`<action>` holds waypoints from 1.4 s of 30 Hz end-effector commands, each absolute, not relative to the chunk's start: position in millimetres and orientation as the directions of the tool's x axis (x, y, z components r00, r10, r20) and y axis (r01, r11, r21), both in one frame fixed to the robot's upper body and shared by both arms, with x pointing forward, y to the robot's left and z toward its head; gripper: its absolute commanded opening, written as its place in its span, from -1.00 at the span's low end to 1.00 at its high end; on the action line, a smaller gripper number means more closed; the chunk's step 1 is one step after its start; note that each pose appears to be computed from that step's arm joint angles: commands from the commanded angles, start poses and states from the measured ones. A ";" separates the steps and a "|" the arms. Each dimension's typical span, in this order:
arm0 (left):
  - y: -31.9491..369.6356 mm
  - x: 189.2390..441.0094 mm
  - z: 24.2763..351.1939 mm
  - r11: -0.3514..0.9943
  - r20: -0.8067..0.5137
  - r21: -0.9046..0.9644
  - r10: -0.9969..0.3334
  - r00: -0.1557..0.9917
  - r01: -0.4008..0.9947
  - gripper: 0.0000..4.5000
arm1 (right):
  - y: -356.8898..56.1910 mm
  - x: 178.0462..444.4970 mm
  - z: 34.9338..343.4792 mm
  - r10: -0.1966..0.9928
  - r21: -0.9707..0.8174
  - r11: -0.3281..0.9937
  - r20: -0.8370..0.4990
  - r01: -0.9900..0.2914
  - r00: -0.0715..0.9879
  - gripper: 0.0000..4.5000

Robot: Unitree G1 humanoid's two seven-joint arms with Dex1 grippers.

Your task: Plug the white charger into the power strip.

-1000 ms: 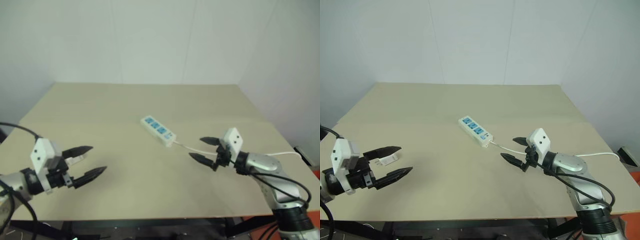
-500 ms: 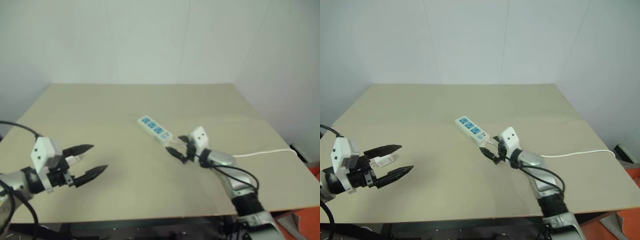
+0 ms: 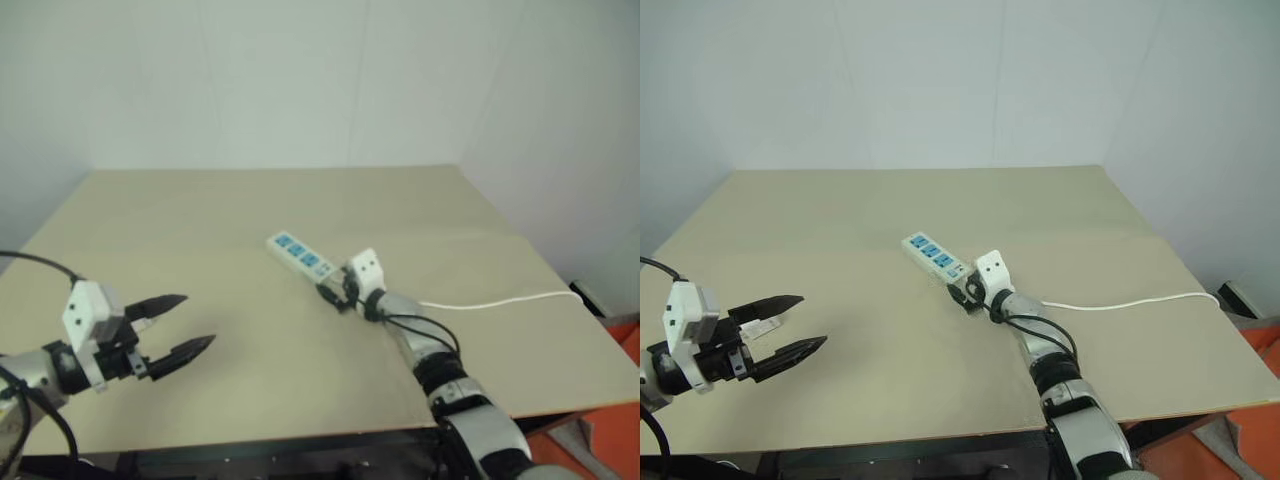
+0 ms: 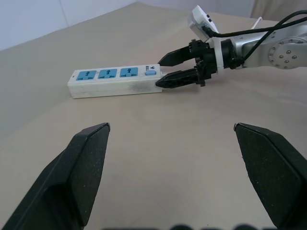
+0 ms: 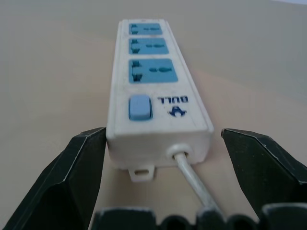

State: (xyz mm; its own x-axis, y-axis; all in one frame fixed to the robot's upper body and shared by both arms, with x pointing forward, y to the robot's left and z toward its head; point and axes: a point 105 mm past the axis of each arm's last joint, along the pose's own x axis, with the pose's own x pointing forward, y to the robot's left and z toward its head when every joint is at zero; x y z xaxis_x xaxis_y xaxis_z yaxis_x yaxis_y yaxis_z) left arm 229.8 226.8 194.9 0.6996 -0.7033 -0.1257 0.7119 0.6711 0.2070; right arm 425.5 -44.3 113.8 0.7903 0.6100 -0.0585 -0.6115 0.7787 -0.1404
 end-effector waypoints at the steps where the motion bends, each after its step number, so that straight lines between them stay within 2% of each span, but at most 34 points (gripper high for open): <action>1: 224.7 226.7 204.6 0.657 -0.101 0.259 -0.710 0.697 0.708 1.00 | -38.6 432.4 131.9 0.605 -0.129 0.791 0.019 -0.598 0.796 0.97; 4: 224.8 226.6 204.5 0.658 -0.101 0.259 -0.710 0.697 0.707 1.00 | -34.4 434.9 128.4 0.604 -0.130 0.791 0.003 -0.598 0.797 0.97; 10: 224.9 225.9 203.8 0.659 -0.102 0.261 -0.708 0.698 0.706 1.00 | -29.6 441.6 111.5 0.569 -0.198 0.791 -0.112 -0.579 0.815 0.97; 11: 224.8 225.9 204.0 0.659 -0.101 0.262 -0.708 0.699 0.705 1.00 | -29.5 442.2 110.7 0.564 -0.200 0.792 -0.118 -0.576 0.817 0.80; 14: 225.4 225.4 204.3 0.660 -0.101 0.265 -0.706 0.701 0.703 1.00 | -28.0 441.9 112.2 0.572 -0.190 0.793 -0.100 -0.580 0.814 0.52; 17: 225.7 224.5 203.9 0.662 -0.101 0.265 -0.704 0.703 0.701 1.00 | -29.2 441.0 112.5 0.576 -0.190 0.792 -0.085 -0.581 0.813 0.52; 22: 225.1 223.8 203.6 0.662 -0.102 0.263 -0.704 0.703 0.702 1.00 | -34.3 431.1 118.0 0.651 -0.203 0.739 -0.024 -0.642 0.758 0.52; 25: 225.6 223.3 203.3 0.663 -0.104 0.261 -0.704 0.703 0.702 1.00 | -41.8 416.0 124.8 0.719 -0.222 0.681 0.016 -0.698 0.695 0.52; 29: 225.3 222.5 202.9 0.661 -0.108 0.258 -0.705 0.701 0.705 1.00 | -53.0 382.7 133.1 0.813 -0.256 0.567 0.022 -0.783 0.582 0.52; 34: 224.9 224.9 203.1 0.658 -0.109 0.255 -0.709 0.697 0.709 1.00 | -67.9 336.8 130.1 0.919 -0.247 0.362 -0.071 -0.899 0.389 0.52; 39: 222.0 226.3 203.8 0.652 -0.109 0.254 -0.715 0.691 0.715 1.00 | -71.8 324.2 112.7 0.938 -0.227 0.257 -0.175 -0.939 0.299 0.52; 42: 221.2 226.6 204.2 0.650 -0.110 0.254 -0.717 0.689 0.716 1.00 | -66.1 323.8 104.2 0.936 -0.237 0.228 -0.214 -0.944 0.280 0.93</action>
